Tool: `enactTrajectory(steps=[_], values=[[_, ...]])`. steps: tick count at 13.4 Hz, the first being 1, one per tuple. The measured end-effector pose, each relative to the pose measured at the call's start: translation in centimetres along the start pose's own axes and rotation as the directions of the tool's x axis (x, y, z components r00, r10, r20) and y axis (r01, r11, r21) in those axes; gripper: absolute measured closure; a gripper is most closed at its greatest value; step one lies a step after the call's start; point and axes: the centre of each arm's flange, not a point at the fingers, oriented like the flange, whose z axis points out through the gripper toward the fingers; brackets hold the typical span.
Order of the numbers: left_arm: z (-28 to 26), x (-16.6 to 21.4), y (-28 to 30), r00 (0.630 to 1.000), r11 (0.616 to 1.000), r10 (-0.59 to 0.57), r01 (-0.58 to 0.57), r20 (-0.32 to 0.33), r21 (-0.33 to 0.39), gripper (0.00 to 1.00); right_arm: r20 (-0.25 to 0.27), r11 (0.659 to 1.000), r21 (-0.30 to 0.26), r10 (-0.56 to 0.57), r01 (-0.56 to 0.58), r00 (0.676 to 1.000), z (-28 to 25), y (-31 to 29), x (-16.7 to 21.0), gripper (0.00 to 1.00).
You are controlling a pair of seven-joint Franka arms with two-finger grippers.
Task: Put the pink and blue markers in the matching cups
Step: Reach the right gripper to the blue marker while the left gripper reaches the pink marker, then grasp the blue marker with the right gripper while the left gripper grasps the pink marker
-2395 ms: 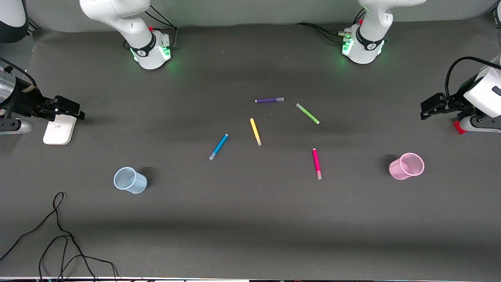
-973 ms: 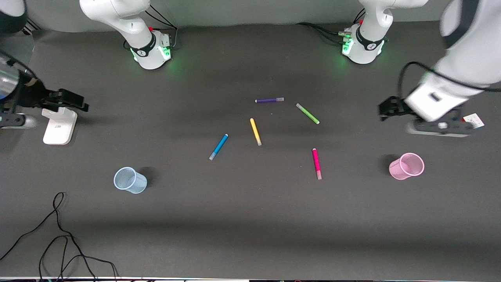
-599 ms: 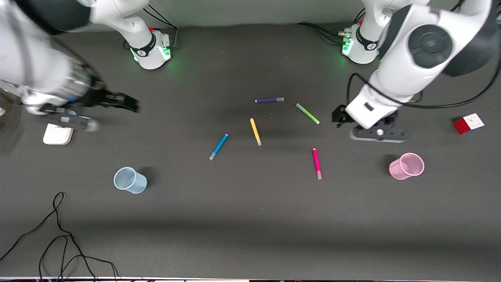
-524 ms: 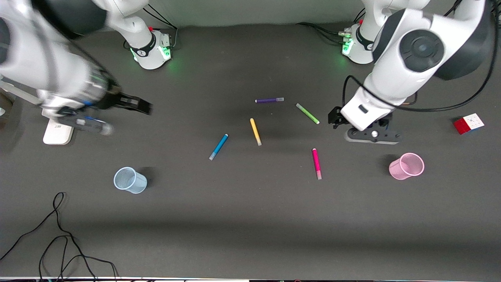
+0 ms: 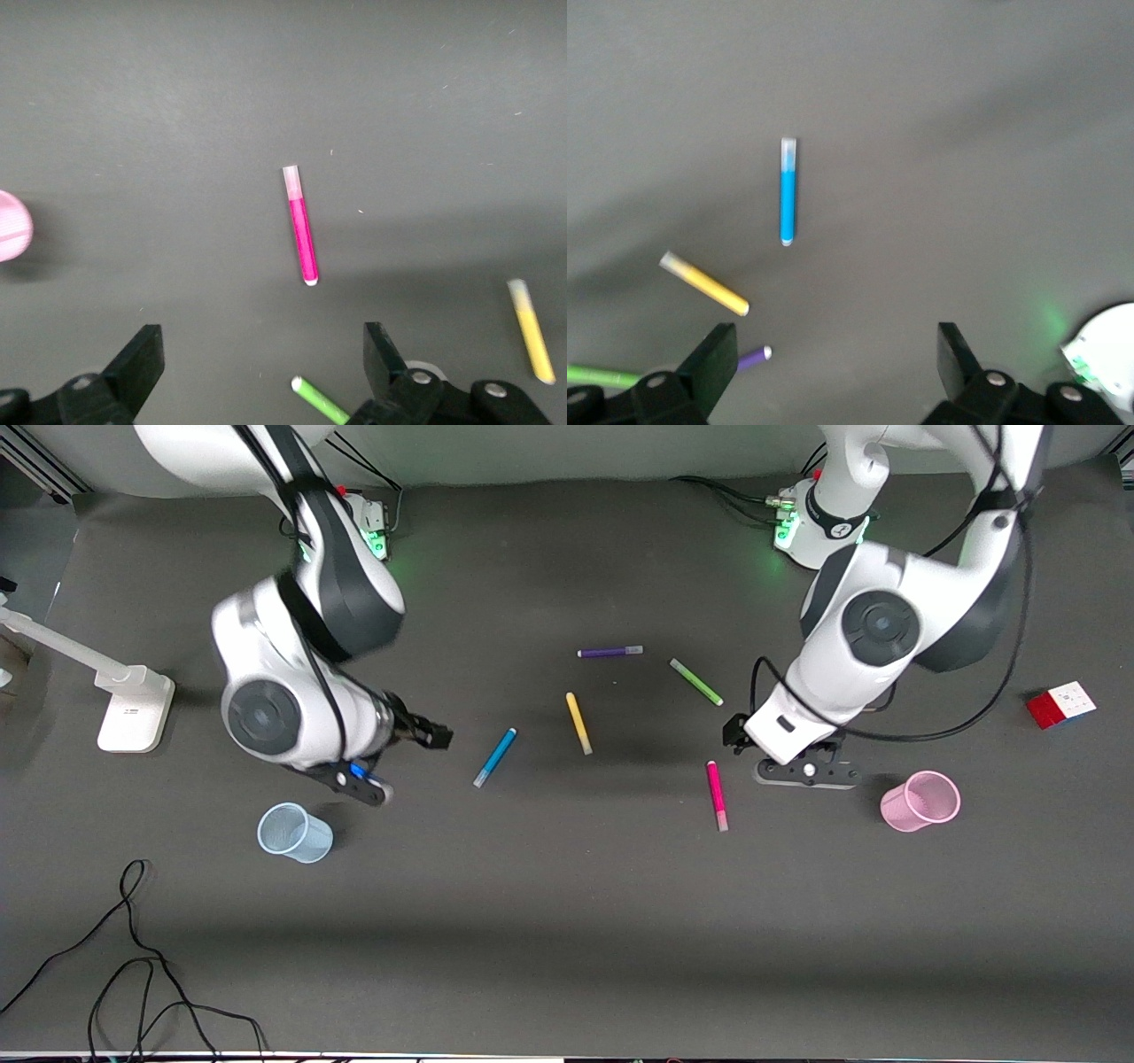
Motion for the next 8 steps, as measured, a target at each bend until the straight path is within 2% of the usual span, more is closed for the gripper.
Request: enactTrajectory(steps=[2,4,7,8], values=[[4.5,0.0,0.3,1.000,1.000,0.013,-0.013,0.013,0.008,0.00,0.011,0.999,0.021,0.050,-0.050,0.999,4.7,-0.6,1.5,0.00],[9.1,0.3,0.8,1.000,1.000,0.020,-0.020,0.021,0.005,0.00,0.027,0.995,0.018,0.094,-0.094,0.995,9.1,-1.0,2.6,0.00],[15.4,0.3,1.1,0.998,1.000,0.023,-0.024,0.058,0.008,0.00,0.096,0.989,0.014,0.148,-0.151,0.984,14.3,-1.6,4.0,0.00],[16.5,0.2,1.1,0.997,1.000,0.023,-0.023,0.069,0.010,0.00,0.103,0.985,0.027,0.165,-0.168,0.981,15.6,-1.9,4.7,0.00]])
